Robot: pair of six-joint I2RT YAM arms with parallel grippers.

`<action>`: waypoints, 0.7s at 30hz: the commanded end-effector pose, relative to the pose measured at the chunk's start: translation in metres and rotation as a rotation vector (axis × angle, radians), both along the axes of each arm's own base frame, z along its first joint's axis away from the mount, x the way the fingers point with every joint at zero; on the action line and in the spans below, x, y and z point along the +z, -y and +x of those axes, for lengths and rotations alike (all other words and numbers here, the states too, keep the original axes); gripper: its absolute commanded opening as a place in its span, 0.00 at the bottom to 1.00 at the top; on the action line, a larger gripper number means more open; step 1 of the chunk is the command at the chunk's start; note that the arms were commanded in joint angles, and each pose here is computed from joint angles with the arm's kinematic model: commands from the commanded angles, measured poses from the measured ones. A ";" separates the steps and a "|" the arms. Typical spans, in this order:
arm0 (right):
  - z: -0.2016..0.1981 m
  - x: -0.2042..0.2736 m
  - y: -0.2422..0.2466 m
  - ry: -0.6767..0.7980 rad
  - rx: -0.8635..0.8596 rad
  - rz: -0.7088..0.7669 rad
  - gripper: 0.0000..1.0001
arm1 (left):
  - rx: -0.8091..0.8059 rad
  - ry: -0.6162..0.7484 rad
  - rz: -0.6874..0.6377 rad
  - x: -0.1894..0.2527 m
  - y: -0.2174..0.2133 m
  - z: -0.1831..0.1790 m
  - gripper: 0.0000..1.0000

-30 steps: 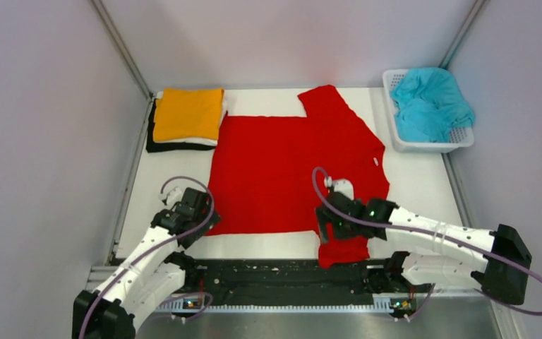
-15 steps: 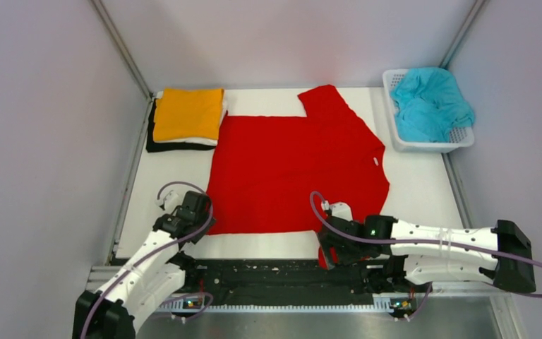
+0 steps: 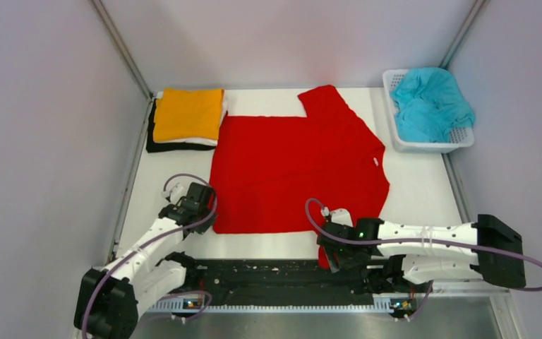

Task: Fold and stack the t-shirts
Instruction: Grab the side of the flattened tshirt closest away from the robot with both arms

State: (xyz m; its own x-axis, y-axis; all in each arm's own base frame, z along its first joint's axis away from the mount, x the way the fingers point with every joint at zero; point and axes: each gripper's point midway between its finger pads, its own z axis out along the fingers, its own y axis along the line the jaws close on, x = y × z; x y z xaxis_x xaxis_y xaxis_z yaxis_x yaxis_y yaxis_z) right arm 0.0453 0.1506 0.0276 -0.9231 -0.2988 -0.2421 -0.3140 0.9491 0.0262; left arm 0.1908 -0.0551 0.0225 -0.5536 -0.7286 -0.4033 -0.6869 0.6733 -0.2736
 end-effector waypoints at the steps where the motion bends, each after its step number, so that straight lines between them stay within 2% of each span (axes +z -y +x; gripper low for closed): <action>1: 0.023 -0.012 0.005 0.077 -0.067 -0.047 0.62 | -0.007 0.034 -0.003 0.008 -0.002 -0.002 0.00; 4: 0.033 -0.018 0.006 0.085 -0.074 -0.052 0.55 | 0.000 0.040 0.003 0.011 -0.005 -0.004 0.00; 6: 0.036 -0.021 0.008 0.098 -0.063 -0.065 0.45 | 0.001 0.043 0.004 0.012 -0.005 -0.006 0.00; 9: 0.037 -0.020 0.010 0.102 -0.060 -0.082 0.16 | 0.000 0.045 -0.013 0.013 -0.003 -0.007 0.00; 10: 0.035 -0.019 0.010 0.087 -0.057 -0.079 0.03 | -0.002 0.044 -0.020 0.013 -0.002 -0.008 0.00; 11: 0.028 -0.014 0.006 0.052 -0.048 -0.061 0.00 | -0.005 0.043 -0.030 0.014 -0.001 -0.009 0.00; 21: -0.049 0.054 -0.007 -0.238 0.023 0.170 0.00 | 0.028 0.014 -0.051 0.034 -0.009 -0.041 0.00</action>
